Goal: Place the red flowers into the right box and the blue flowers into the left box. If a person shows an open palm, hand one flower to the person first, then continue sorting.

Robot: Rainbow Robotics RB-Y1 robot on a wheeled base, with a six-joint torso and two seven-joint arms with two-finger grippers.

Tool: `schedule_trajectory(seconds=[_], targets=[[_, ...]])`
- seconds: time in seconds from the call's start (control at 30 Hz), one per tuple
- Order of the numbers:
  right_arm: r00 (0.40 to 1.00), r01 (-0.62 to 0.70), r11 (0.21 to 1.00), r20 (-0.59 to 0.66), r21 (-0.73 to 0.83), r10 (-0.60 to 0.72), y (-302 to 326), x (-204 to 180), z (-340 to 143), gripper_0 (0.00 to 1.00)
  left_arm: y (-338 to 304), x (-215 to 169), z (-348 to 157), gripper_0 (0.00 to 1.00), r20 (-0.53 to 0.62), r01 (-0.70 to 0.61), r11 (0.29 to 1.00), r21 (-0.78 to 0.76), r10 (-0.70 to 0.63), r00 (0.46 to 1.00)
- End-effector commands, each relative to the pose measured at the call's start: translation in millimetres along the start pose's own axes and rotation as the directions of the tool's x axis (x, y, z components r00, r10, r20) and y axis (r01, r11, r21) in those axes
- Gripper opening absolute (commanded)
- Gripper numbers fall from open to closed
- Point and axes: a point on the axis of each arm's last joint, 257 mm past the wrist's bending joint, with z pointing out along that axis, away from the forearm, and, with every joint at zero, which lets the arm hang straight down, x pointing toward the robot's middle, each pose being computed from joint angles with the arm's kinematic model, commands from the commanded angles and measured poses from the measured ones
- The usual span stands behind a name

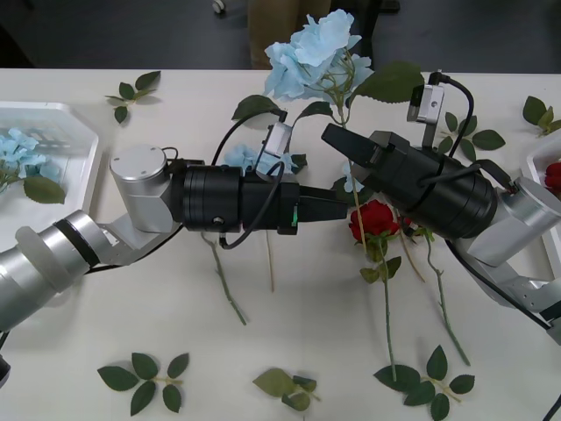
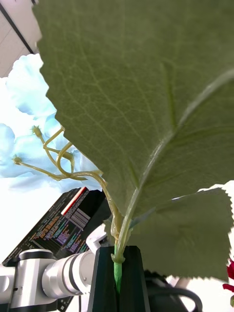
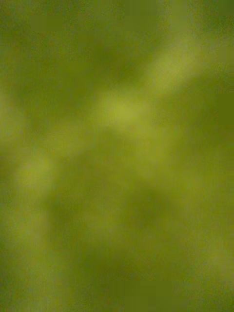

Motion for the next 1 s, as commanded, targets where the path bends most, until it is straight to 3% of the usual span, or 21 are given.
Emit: schedule_trajectory(seconds=[0.03,0.87,0.9,0.97,1.0], targets=[[1.000,0.017,0.999,0.020,-0.048,-0.016,20,-17,11,0.00,-30,-5,18,0.73,-0.034,0.035,0.997,0.074,-0.033,0.999],[0.999,0.020,0.999,0.026,-0.042,-0.019,18,-20,9,0.00,-49,-25,58,0.73,0.058,0.053,0.994,0.093,-0.059,0.997],[0.999,0.020,0.999,0.026,-0.047,-0.019,20,-20,10,0.00,-49,-24,58,0.68,0.058,0.056,0.994,0.094,-0.062,0.996],[0.999,0.020,0.999,0.026,-0.046,-0.019,20,-20,10,0.00,-49,-25,58,0.00,0.061,0.057,0.994,0.096,-0.063,0.996],[0.999,0.021,0.999,0.027,-0.042,-0.020,18,-20,9,0.00,-49,-25,58,0.00,0.062,0.059,0.994,0.095,-0.065,0.996]])
